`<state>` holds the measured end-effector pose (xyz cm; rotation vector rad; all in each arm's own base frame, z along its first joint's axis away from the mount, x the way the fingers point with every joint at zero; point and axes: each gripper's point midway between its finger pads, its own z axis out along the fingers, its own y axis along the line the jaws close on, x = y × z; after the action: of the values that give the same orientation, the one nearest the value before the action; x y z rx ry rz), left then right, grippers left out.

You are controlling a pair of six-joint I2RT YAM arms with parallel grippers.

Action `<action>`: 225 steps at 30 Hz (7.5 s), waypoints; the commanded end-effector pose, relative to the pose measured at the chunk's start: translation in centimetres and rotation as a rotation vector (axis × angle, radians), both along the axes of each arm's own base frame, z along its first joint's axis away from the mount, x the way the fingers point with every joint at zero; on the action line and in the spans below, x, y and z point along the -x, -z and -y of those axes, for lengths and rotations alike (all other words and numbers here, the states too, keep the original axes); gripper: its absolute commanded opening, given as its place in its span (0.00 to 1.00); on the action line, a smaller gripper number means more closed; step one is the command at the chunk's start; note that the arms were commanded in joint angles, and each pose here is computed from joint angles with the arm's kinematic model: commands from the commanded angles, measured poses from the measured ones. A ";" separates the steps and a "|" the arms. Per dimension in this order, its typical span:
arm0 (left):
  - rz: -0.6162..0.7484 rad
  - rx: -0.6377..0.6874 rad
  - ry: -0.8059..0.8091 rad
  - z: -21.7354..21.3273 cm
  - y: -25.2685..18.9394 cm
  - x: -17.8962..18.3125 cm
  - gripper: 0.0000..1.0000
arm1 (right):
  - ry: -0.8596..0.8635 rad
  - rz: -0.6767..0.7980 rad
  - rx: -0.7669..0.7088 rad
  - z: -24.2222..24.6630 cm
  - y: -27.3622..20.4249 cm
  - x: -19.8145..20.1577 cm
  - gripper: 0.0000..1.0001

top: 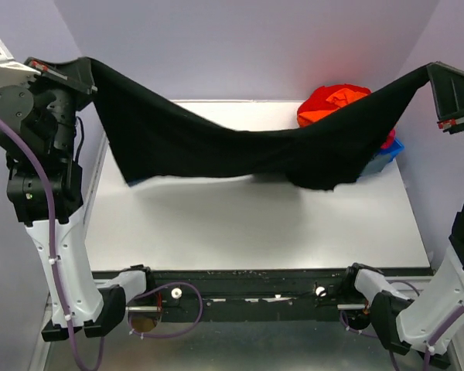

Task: Fold and stack the t-shirts
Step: Flatten out the tshirt, then fold the flattened tshirt in 1/3 of the way

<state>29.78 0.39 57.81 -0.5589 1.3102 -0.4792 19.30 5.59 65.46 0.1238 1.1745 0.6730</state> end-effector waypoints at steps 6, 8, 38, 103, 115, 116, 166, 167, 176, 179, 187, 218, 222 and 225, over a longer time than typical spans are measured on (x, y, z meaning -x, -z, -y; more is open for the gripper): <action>-0.185 0.011 -0.051 -2.3 4.7 -13.4 0.00 | -0.144 -0.222 -0.126 3.1 3.3 -13.4 0.01; -0.232 0.029 -0.025 -2.1 6.9 -16.3 0.00 | -0.181 -0.284 -0.151 3.0 5.5 -16.7 0.01; -0.148 0.173 0.187 0.8 8.1 -20.6 0.00 | -0.228 -0.357 -0.162 3.5 10.6 -26.1 0.01; -0.739 0.265 -0.061 0.4 43.4 -2.2 0.00 | 0.085 -1.032 -0.037 2.5 42.5 -19.2 0.01; -0.772 0.272 -0.125 -0.7 45.1 -4.7 0.00 | 0.051 -1.059 -0.016 1.9 42.3 -25.5 0.01; -0.770 0.273 -0.127 -0.7 45.2 -4.8 0.00 | 0.046 -1.063 -0.011 1.6 42.4 -26.0 0.01; -0.782 0.428 -0.089 1.9 49.5 1.7 0.58 | 0.391 -1.097 -0.256 4.1 53.8 -14.4 0.45; -0.786 0.434 -0.097 1.8 50.0 2.0 0.58 | 0.401 -1.111 -0.267 4.2 54.4 -14.2 0.44; -0.834 0.460 -0.143 1.5 51.1 2.0 0.58 | 0.493 -1.226 -0.294 5.1 58.6 -15.8 0.50; -0.859 0.473 -0.159 1.4 51.7 1.9 0.59 | 0.506 -1.249 -0.313 5.2 59.3 -17.0 0.51; -0.860 0.480 -0.179 1.1 51.9 1.5 0.60 | 0.551 -1.272 -0.347 6.1 60.4 -19.7 0.50; -0.797 0.398 -0.359 -3.2 46.4 -5.8 0.58 | 0.777 -1.318 -0.439 11.1 62.8 -6.2 0.01; -0.820 0.394 -0.309 -3.0 46.1 -9.8 0.58 | 0.821 -1.272 -0.430 13.1 62.4 -4.4 0.01; -0.858 0.377 -0.307 -3.6 46.6 -11.9 0.58 | 0.822 -1.265 -0.404 13.4 62.3 -3.9 0.01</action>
<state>38.61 3.39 10.72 -1.3961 1.8809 -0.2118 25.17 -6.75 3.97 1.4827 1.9094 0.1078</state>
